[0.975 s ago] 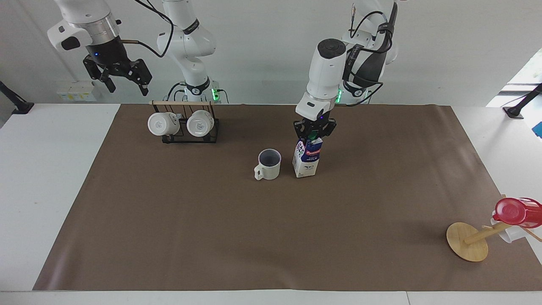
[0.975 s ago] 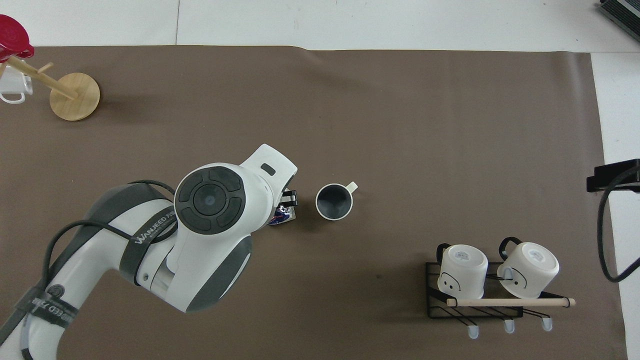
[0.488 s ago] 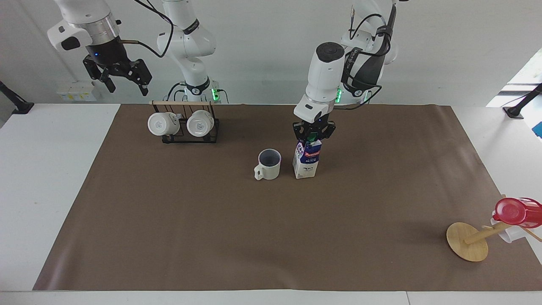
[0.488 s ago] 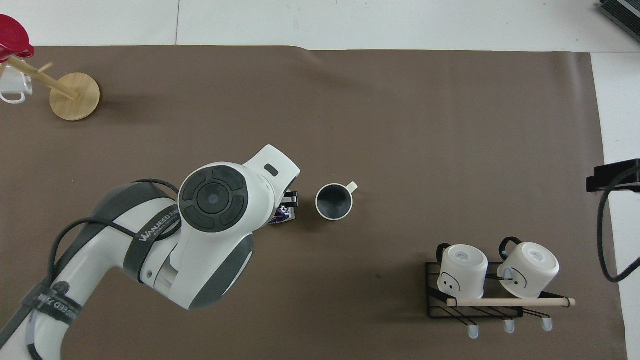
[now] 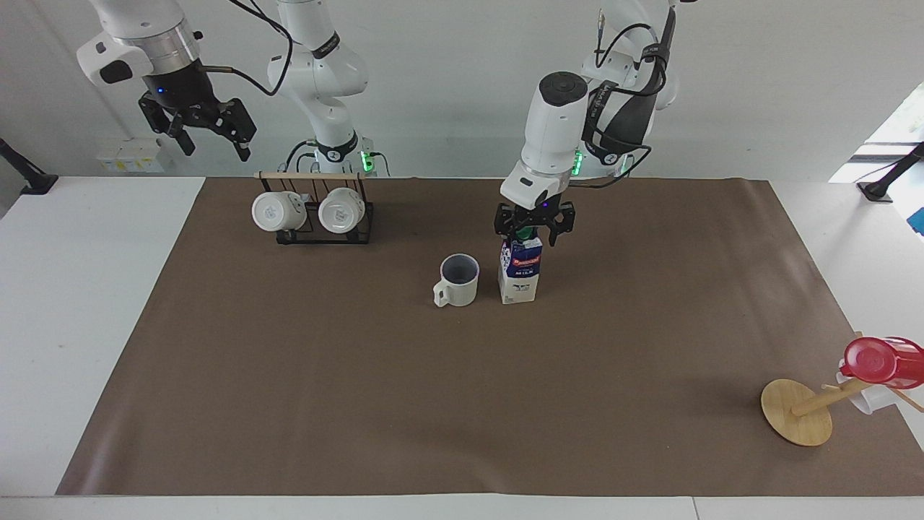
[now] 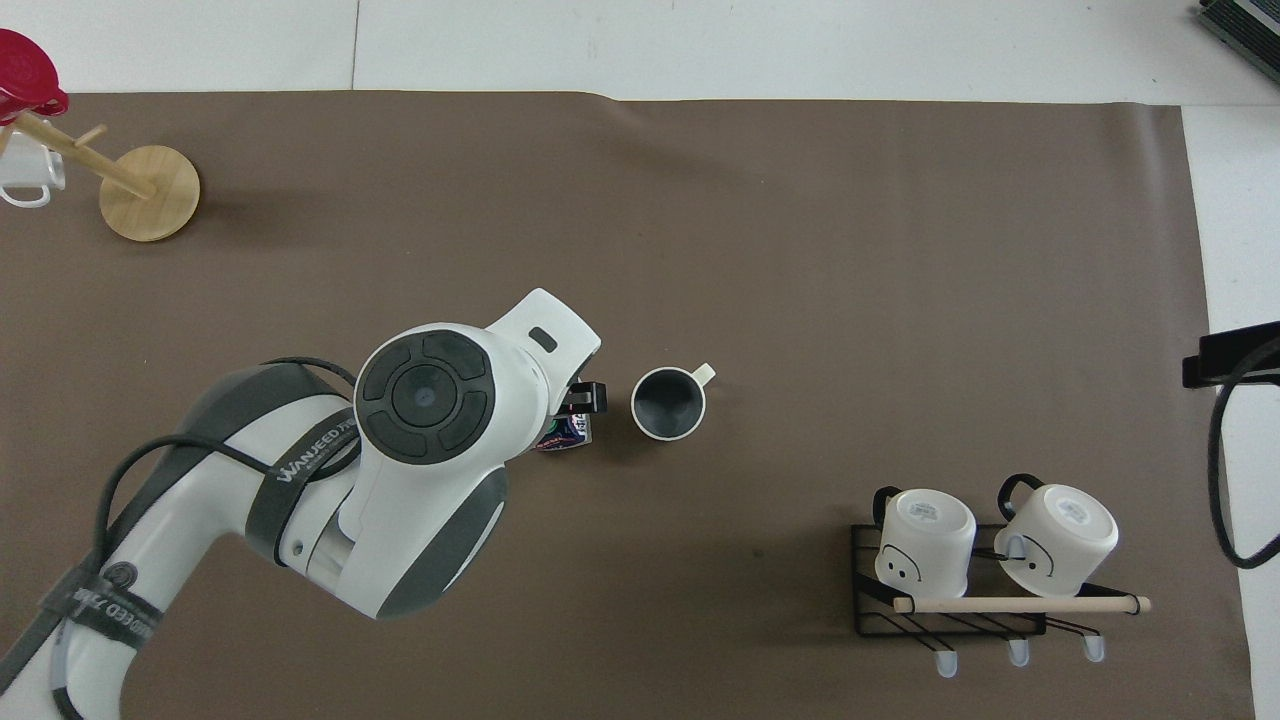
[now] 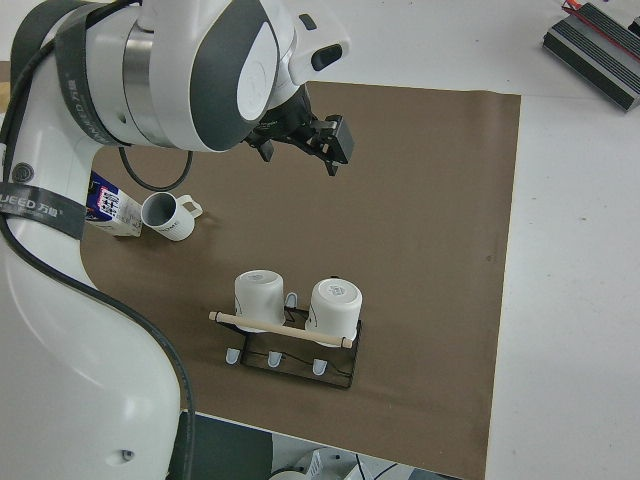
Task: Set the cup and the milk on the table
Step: 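Set down the carton, open the left gripper and withdraw it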
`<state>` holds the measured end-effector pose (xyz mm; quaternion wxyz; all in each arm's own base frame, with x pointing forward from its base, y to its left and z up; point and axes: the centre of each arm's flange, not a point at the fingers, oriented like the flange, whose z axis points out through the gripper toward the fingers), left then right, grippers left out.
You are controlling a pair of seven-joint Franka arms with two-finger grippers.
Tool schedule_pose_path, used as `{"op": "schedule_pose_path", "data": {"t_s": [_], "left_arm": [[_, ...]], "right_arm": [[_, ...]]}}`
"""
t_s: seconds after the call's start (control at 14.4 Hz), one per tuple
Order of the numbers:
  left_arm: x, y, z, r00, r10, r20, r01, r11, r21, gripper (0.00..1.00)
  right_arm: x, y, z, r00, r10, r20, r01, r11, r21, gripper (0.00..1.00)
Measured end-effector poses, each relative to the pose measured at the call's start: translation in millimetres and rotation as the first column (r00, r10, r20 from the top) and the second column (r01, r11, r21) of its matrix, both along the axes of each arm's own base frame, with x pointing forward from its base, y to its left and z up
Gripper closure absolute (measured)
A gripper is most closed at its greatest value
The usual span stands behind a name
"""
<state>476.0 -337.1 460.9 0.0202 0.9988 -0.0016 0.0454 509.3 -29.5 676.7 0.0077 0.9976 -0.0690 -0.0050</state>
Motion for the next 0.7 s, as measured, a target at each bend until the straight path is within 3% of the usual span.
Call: {"op": "schedule_pose_path", "data": {"t_s": [0.21, 0.7], "left_arm": [[6, 0, 22, 1.0, 0.006, 0.017, -0.006, 1.0, -0.012, 0.0], [15, 49, 104, 0.999, -0.007, -0.038, 0.008, 0.999, 0.038, 0.0]], "right_arm": [[2.1, 4, -2, 1.0, 0.006, -0.003, -0.006, 1.0, 0.004, 0.0], [2.3, 7, -2, 1.0, 0.013, -0.003, -0.013, 1.0, 0.004, 0.0]]}}
